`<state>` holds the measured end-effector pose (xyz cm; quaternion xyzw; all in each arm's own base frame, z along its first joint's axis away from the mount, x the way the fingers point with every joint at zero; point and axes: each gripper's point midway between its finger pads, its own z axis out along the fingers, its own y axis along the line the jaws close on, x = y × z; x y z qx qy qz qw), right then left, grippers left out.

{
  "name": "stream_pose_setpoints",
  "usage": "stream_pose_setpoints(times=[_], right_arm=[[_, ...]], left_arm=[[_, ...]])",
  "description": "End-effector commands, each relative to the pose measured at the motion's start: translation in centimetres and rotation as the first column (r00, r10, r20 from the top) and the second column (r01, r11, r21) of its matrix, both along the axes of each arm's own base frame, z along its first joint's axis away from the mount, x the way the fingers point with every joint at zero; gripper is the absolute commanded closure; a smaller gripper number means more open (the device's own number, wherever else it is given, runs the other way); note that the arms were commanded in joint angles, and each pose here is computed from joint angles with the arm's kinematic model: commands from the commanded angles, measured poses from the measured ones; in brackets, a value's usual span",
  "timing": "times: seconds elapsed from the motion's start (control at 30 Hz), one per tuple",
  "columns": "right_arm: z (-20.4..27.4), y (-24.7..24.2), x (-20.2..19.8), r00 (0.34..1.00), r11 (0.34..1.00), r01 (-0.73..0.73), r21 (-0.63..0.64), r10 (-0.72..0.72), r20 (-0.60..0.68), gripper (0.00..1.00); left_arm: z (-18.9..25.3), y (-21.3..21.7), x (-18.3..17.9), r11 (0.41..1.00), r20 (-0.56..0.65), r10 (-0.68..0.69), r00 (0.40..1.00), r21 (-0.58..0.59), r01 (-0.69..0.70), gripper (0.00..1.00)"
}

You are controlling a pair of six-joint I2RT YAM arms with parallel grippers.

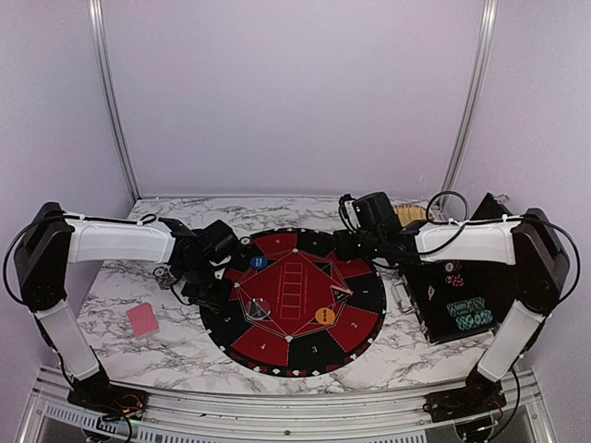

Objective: Distribute texas hold em gaming equipment
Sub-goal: Place the pile of poker chips at the dealer area.

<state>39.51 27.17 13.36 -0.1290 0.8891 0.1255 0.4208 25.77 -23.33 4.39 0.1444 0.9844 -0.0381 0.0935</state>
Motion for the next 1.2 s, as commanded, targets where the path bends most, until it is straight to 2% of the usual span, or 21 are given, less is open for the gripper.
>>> stream_pose_setpoints(times=[0.0,0.93,1.17], right_arm=[[1.4,0.4,1.0,1.0,1.0,0.004,0.022,-0.004,0.019,0.49],[0.6,0.4,0.9,1.0,1.0,0.007,0.022,-0.007,-0.001,0.49],[0.8,0.2,0.8,1.0,1.0,0.011,0.016,-0.011,0.003,0.49]], left_arm=[[-0.1,-0.4,0.4,1.0,0.04,0.012,0.999,-0.001,-0.012,0.61],[-2.8,0.8,-0.8,0.997,0.02,0.003,1.0,0.078,-0.005,0.53],[-1.7,-0.1,-0.4,0.999,0.035,-0.009,0.999,0.037,0.008,0.44]])
